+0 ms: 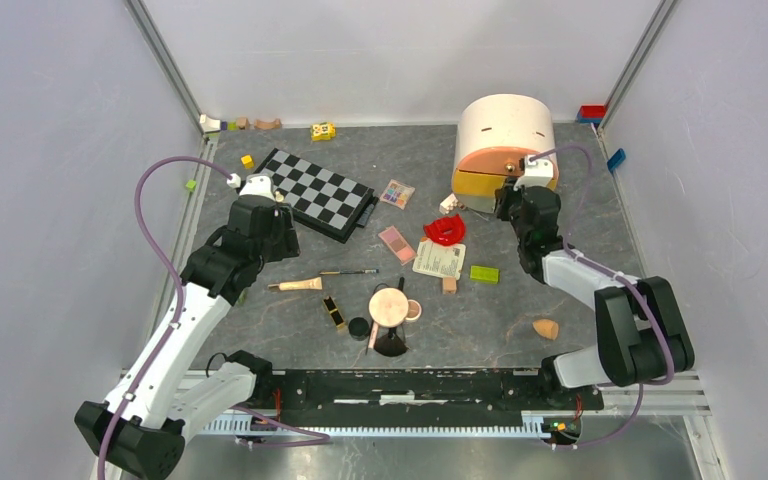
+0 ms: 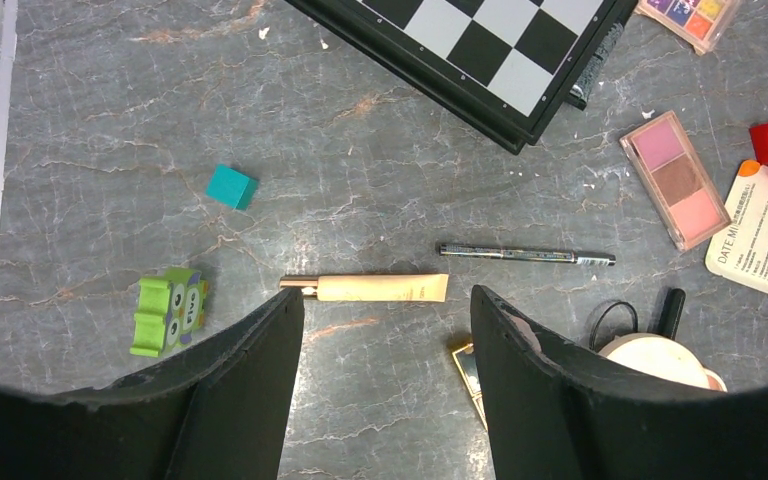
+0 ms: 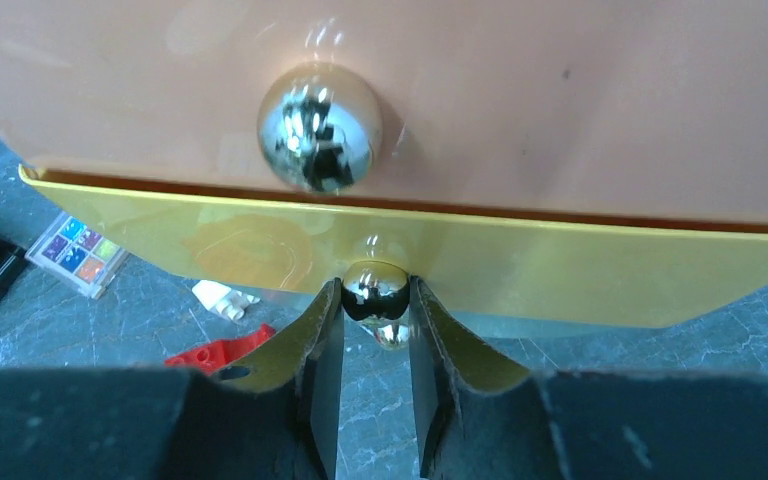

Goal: Organize the makeup
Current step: Open the drawer in the storage box.

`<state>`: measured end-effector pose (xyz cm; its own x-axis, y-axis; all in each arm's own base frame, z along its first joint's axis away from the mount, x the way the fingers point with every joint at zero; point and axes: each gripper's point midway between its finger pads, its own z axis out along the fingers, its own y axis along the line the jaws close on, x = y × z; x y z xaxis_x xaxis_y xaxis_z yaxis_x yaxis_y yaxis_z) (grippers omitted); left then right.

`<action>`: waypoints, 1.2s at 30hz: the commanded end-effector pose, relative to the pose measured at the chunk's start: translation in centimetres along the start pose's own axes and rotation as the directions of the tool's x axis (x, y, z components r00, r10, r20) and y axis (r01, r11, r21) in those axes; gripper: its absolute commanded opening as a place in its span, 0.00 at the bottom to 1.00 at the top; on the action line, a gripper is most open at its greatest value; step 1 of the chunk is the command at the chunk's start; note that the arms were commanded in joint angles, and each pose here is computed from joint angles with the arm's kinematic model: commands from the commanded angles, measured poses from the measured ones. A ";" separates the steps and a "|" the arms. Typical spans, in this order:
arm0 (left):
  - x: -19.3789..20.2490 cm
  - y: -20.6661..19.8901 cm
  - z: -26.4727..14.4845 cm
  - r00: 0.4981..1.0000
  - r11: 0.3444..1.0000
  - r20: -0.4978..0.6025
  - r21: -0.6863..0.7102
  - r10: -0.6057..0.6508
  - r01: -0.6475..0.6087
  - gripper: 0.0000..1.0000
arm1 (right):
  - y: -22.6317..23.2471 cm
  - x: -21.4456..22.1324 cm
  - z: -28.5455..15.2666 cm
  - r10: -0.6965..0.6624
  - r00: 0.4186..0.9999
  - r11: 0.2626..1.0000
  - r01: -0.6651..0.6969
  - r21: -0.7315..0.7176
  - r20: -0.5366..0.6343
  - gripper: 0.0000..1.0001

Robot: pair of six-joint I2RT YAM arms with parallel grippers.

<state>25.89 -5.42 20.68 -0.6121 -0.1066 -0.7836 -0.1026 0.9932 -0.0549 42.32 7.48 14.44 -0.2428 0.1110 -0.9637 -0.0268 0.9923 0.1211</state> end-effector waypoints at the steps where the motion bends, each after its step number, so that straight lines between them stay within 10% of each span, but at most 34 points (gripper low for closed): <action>1: -0.9 -0.1 0.0 0.999 0.999 0.041 0.020 0.029 -0.030 0.68 | 0.9 -0.8 -1.6 0.023 0.999 0.998 -0.020 -0.067 0.046 0.13; 36: -0.7 -0.3 0.0 0.999 0.999 0.033 0.039 0.026 -0.027 0.68 | 1.2 7.8 -10.5 0.091 0.993 0.993 -0.096 -0.070 -0.071 0.13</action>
<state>25.85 -5.61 20.48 -0.6195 -0.1121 -0.7769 -0.0930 0.9933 -0.0691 31.75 9.52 13.35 -0.1997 0.2065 -0.9579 -0.1287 0.9635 0.2346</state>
